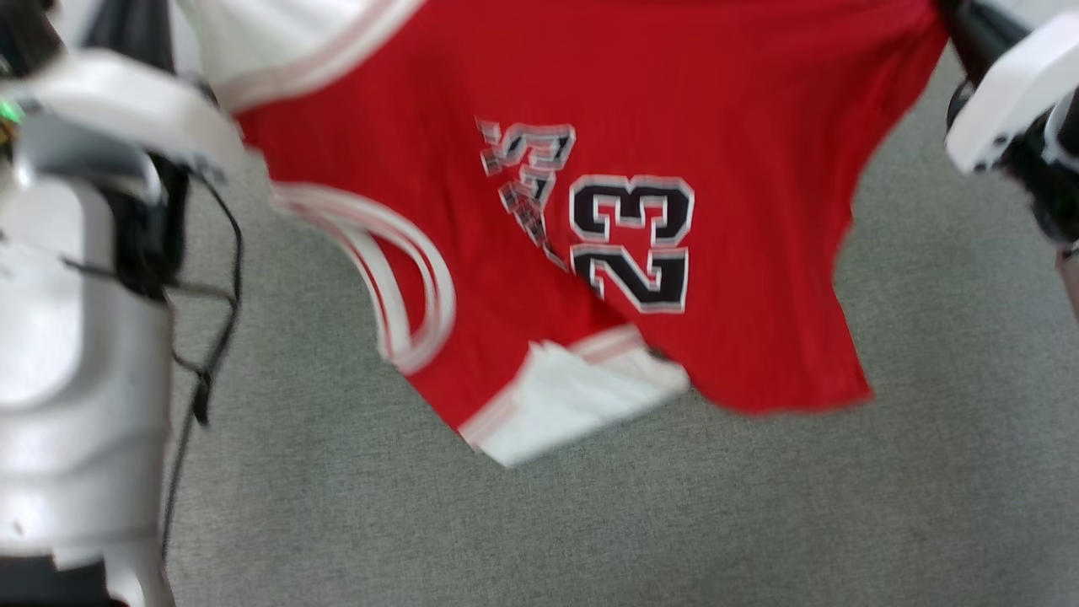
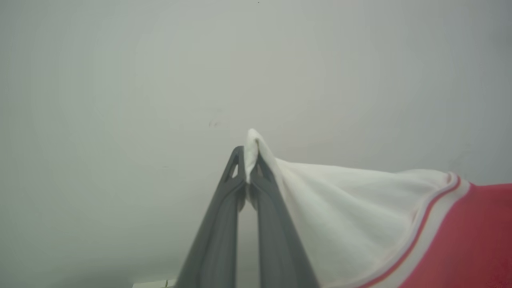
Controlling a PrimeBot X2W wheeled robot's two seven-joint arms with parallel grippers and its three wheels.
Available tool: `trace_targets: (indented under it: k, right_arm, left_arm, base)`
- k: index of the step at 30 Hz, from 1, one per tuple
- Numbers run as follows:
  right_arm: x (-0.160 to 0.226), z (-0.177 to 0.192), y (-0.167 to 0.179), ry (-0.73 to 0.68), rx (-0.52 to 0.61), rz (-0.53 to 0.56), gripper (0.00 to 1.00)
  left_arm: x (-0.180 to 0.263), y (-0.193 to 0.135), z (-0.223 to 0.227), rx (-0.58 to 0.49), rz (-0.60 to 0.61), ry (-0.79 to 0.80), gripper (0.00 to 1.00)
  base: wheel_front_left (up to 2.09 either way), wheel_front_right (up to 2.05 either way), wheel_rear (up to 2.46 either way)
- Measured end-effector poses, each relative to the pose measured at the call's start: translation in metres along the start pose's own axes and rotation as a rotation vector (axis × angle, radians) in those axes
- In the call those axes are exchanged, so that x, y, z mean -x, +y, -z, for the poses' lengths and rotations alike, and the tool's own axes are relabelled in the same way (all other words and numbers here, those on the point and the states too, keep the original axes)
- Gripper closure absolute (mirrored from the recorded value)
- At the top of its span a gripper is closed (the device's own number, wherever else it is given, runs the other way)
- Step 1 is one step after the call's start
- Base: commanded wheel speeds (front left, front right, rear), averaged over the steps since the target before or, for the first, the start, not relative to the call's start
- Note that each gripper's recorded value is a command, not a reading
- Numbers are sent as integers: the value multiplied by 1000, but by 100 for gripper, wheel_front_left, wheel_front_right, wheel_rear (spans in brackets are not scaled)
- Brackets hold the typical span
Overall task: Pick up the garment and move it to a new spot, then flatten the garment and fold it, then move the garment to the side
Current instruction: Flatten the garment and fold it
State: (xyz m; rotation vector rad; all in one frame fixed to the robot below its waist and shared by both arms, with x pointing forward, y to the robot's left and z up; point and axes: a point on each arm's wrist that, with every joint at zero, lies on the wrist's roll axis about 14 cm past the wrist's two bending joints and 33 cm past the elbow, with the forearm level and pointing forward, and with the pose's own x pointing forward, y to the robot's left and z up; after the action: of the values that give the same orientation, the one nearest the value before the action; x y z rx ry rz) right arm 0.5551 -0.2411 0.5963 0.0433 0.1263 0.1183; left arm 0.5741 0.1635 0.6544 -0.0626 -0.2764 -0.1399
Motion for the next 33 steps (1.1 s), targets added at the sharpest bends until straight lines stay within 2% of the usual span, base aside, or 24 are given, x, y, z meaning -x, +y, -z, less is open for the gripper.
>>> trace_targets:
  k: [10, 14, 18, 21, 24, 33]
  right_arm:
    - [-44, -92, -6, -268, 13, 8, 100]
    - [-63, -128, -6, -365, 42, 0, 100]
    - [-87, -147, -2, -420, 78, -20, 100]
    - [-110, -142, -1, -419, 97, -31, 100]
    - [-136, -121, 4, -393, 103, -50, 100]
    - [-200, -13, 21, -218, 55, -103, 100]
  left_arm:
    - [-74, 17, -71, -76, -39, -217, 100]
    - [-98, 25, -90, -109, -49, -283, 100]
    - [-118, 34, -94, -131, -66, -323, 100]
    - [-131, 41, -81, -137, -74, -325, 100]
    - [-142, 47, -52, -138, -81, -293, 100]
    - [-150, 61, 64, -102, -85, -109, 100]
  base:
    - [0, 0, 0]
    - [0, 0, 0]
    - [0, 0, 0]
    - [0, 0, 0]
    - [0, 0, 0]
    - [0, 0, 0]
